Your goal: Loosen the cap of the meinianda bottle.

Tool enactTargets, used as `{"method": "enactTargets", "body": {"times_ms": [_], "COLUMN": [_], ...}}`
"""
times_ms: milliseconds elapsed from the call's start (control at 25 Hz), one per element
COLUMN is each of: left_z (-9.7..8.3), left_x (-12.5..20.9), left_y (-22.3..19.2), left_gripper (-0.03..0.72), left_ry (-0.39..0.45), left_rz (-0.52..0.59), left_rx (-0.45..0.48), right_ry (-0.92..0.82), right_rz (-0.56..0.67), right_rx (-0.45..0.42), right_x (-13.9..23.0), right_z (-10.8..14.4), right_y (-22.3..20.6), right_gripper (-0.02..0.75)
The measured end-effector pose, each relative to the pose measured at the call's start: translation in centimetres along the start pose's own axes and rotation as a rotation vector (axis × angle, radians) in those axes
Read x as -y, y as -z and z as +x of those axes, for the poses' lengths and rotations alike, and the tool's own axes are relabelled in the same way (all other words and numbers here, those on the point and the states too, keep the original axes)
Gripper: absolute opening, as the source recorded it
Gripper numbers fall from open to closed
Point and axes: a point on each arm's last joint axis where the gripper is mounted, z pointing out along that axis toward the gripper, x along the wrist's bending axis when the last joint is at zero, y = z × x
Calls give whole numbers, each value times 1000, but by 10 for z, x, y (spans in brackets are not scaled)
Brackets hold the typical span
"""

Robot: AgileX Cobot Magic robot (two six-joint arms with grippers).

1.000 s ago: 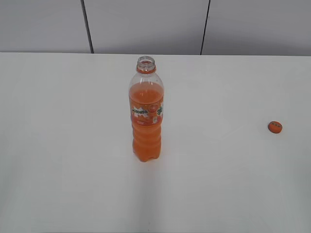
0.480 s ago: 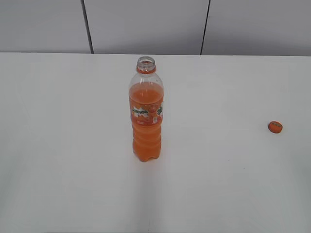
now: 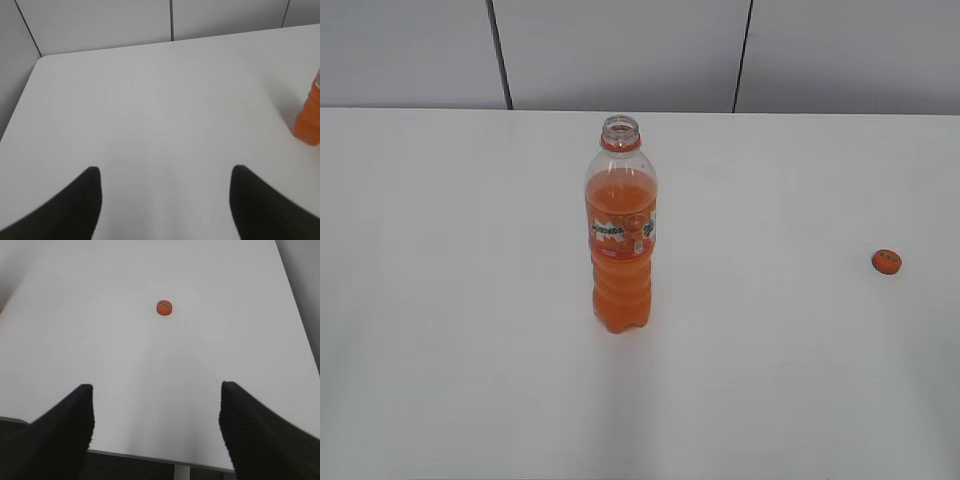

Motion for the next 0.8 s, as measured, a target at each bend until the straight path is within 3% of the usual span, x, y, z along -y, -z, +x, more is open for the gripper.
{"method": "enactTargets", "body": {"times_ms": [120,320,800], "left_z": [0,0,-1], "left_x": [0,0,-1], "left_y": [0,0,0], "left_gripper": [489,489,483], "left_ry": [-1,-1,4], "left_rz": [-3,-3,-16], "left_rx": [-2,-2,7], "right_ry": [36,-13,-60], "right_rz": [-7,-8,-10], "right_rx": [-25,16,20], "right_x": [1,1,1], "right_z": [-1,-6,-6], "right_y": [-1,-1,-1], "right_gripper": [586,586,586]}}
